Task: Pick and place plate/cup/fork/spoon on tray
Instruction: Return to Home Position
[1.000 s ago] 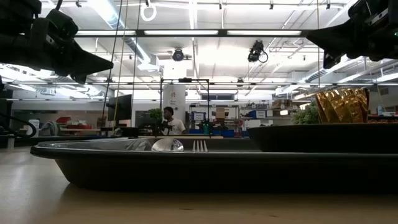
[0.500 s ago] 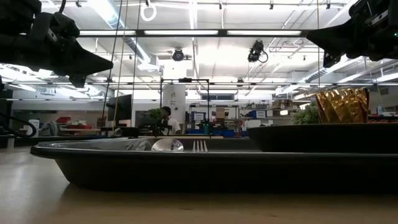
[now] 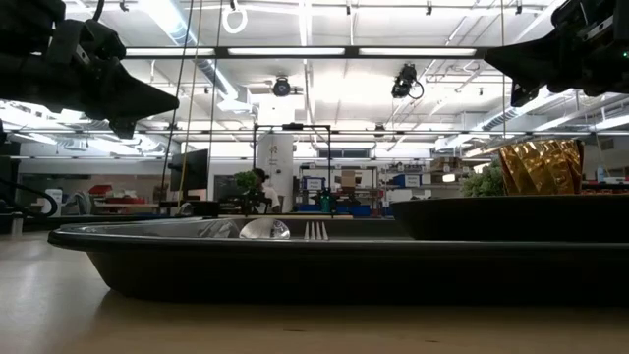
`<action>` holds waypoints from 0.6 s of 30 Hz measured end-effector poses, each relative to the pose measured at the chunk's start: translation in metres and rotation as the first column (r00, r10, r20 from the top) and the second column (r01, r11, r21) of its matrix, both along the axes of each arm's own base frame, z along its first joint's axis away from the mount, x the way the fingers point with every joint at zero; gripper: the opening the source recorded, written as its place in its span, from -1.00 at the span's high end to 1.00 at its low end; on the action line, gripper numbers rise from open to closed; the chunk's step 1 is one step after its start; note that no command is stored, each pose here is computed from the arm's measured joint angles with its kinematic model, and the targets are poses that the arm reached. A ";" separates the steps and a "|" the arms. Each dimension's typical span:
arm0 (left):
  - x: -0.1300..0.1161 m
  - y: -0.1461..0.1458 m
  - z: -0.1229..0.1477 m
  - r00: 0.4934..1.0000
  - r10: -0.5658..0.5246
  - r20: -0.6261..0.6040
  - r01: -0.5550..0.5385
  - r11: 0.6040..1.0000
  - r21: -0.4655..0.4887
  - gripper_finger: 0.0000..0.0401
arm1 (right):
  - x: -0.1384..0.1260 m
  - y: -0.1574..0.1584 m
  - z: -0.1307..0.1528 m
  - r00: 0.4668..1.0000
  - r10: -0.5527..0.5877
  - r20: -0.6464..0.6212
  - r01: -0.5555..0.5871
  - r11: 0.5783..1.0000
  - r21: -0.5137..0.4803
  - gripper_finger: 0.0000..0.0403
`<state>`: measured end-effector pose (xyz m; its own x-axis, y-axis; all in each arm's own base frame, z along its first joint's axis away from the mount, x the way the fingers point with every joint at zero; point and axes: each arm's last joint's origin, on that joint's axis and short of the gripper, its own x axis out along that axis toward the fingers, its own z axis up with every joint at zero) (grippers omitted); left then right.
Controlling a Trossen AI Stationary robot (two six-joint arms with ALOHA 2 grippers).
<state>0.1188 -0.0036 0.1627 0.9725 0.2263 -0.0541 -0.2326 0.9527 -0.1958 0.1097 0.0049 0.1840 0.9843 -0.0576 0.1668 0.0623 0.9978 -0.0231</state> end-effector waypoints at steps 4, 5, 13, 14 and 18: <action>0.000 0.000 0.000 1.000 0.000 0.000 0.000 1.000 0.000 0.87 | 0.000 0.000 0.000 1.000 0.000 0.000 0.000 1.000 0.000 0.91; 0.000 0.000 0.000 1.000 0.000 0.000 0.000 1.000 0.000 0.87 | 0.000 0.000 0.000 1.000 0.000 0.000 0.000 1.000 0.000 0.91; 0.000 0.000 0.000 1.000 0.000 0.000 0.000 1.000 0.000 0.87 | 0.000 0.000 0.000 1.000 0.000 0.000 0.000 1.000 0.000 0.91; 0.000 0.000 0.000 1.000 0.000 0.000 0.000 1.000 0.000 0.87 | 0.000 0.000 0.000 1.000 0.000 0.000 0.000 1.000 0.000 0.91; 0.000 0.000 0.000 1.000 0.000 0.000 0.000 1.000 0.000 0.86 | 0.000 0.000 0.000 1.000 0.000 0.000 0.000 1.000 0.000 0.91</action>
<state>0.1188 -0.0036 0.1627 0.9726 0.2263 -0.0537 -0.2325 0.9527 -0.1955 0.1097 0.0049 0.1840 0.9843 -0.0576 0.1668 0.0623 0.9978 -0.0235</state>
